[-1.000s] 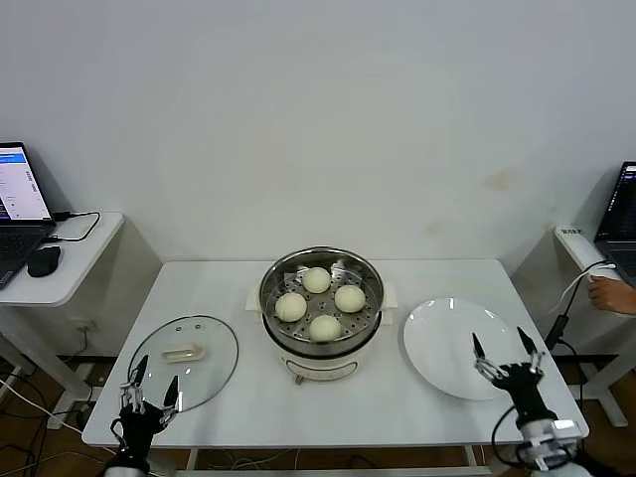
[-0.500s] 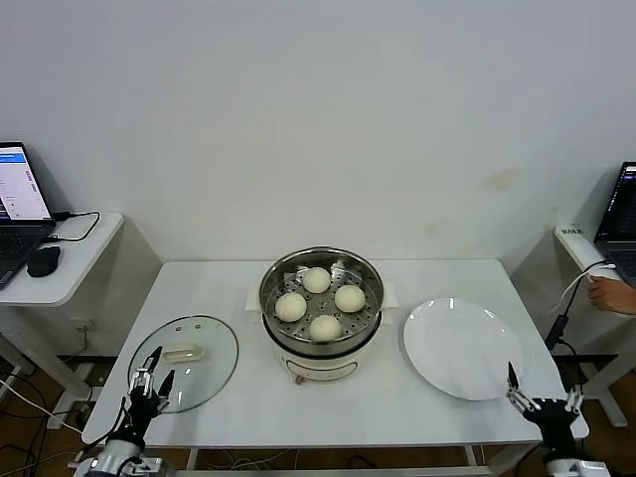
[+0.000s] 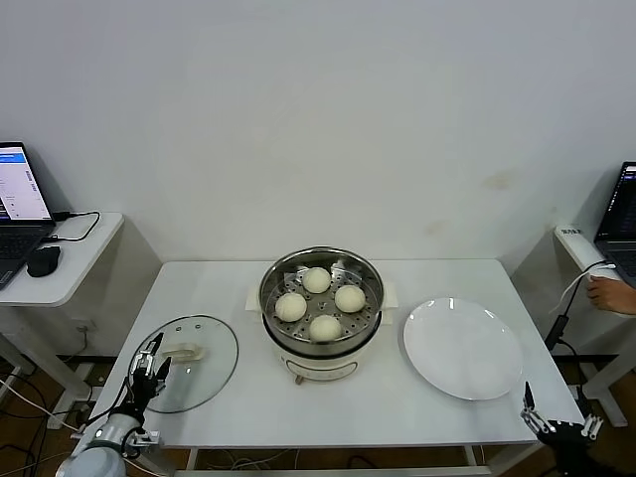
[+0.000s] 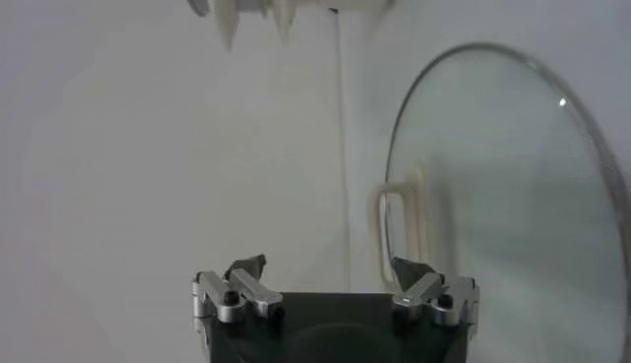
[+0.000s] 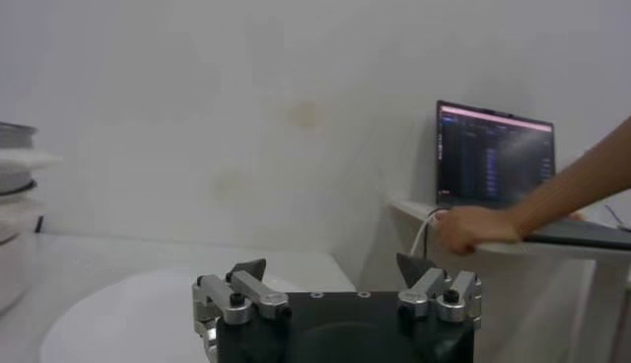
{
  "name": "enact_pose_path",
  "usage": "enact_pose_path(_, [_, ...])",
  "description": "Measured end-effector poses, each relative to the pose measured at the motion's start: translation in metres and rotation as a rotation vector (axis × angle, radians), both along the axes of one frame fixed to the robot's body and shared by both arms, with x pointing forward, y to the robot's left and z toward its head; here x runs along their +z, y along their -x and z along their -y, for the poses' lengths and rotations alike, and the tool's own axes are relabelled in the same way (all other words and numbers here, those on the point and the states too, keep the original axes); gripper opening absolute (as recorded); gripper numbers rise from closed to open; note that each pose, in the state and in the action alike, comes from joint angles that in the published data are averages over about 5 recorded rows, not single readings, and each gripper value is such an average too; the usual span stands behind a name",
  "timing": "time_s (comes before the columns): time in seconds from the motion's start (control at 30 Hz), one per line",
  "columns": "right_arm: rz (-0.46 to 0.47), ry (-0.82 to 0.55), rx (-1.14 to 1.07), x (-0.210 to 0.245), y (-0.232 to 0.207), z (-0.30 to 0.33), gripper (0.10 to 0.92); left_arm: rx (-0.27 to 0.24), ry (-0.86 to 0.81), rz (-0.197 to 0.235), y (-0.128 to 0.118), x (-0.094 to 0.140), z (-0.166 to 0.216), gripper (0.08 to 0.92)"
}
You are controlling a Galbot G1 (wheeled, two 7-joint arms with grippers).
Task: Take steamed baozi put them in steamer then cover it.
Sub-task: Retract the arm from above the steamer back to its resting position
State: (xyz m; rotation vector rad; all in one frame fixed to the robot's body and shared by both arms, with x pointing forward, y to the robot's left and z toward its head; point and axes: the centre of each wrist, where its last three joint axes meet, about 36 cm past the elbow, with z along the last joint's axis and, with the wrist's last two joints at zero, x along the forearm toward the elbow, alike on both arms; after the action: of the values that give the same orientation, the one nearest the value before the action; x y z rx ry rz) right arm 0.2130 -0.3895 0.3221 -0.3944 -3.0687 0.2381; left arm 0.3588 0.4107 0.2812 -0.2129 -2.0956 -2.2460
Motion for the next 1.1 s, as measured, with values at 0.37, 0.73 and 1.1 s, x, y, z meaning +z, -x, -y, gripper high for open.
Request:
enact_pose_path(0.37, [-0.012, 0.023, -0.015, -0.003, 0.01, 0.004, 0.823, -0.012, -0.004, -0.003, -0.03, -0.007, -0.002, 0.823])
enact_pose_path(0.73, [-0.024, 0.028, -0.01, -0.008, 0.011, 0.002, 0.823, -0.013, 0.016, 0.002, -0.049, -0.013, -0.002, 0.801])
enact_pose_path(1.1, [-0.035, 0.024, 0.001, -0.011, 0.011, -0.002, 0.823, -0.01, 0.027, -0.012, -0.053, -0.018, -0.006, 0.498])
